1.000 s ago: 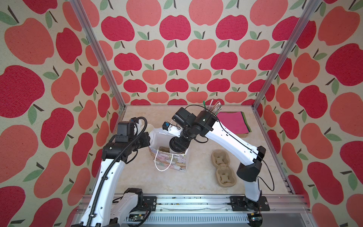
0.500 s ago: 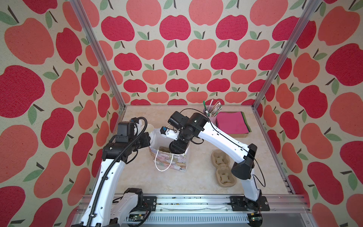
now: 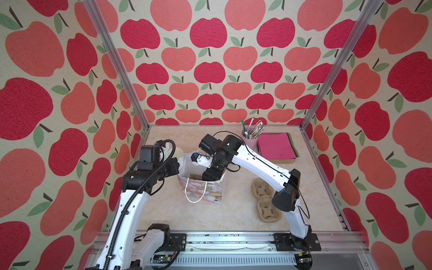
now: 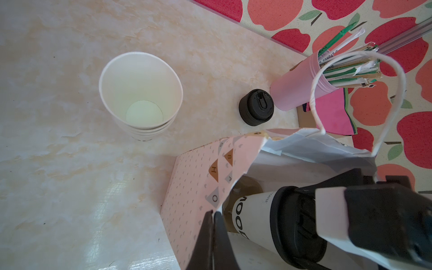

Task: Pack a coffee takeout order
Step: Place the coffee cup in the cup tray.

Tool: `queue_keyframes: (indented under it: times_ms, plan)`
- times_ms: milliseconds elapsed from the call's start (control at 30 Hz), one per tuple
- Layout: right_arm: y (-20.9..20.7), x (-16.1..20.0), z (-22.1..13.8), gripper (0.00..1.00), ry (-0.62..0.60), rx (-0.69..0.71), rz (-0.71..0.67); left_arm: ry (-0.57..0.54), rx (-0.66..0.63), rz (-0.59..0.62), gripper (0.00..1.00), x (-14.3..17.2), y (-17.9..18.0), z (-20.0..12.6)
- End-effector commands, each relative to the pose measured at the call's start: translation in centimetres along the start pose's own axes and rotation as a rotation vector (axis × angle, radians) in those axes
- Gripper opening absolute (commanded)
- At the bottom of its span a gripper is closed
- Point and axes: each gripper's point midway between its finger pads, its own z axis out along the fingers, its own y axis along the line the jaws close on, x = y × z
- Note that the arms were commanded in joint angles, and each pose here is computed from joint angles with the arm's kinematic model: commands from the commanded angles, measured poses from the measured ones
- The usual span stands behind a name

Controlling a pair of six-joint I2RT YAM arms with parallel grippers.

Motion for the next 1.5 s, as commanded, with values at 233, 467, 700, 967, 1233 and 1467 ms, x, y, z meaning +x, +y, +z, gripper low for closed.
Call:
queue_keyframes:
  times_ms: [233, 467, 700, 967, 1233, 1467]
  plan:
    - [-0.2, 1.9, 2.5, 0.58, 0.124, -0.028, -0.021, 0.014, -0.01, 0.007, 0.0, 0.7, 0.5, 0.3]
    - [-0.3, 2.7, 3.9, 0.58, 0.165, -0.037, -0.023, 0.015, -0.014, 0.01, 0.0, 0.8, 0.6, 0.3]
    - [-0.5, 3.5, 5.6, 0.58, 0.211, -0.031, -0.01, 0.015, -0.019, 0.012, 0.0, 0.9, 0.8, 0.3]
    - [-0.3, 4.4, 7.6, 0.58, 0.269, -0.03, -0.007, 0.015, -0.018, 0.013, 0.0, 0.9, 0.7, 0.3]
    - [-0.1, 5.2, 9.0, 0.58, 0.303, -0.038, 0.001, 0.015, -0.016, 0.011, 0.0, 0.9, 0.7, 0.4]
    - [-0.1, 5.4, 9.2, 0.59, 0.314, -0.035, -0.001, 0.015, -0.018, 0.01, 0.0, 0.9, 0.7, 0.3]
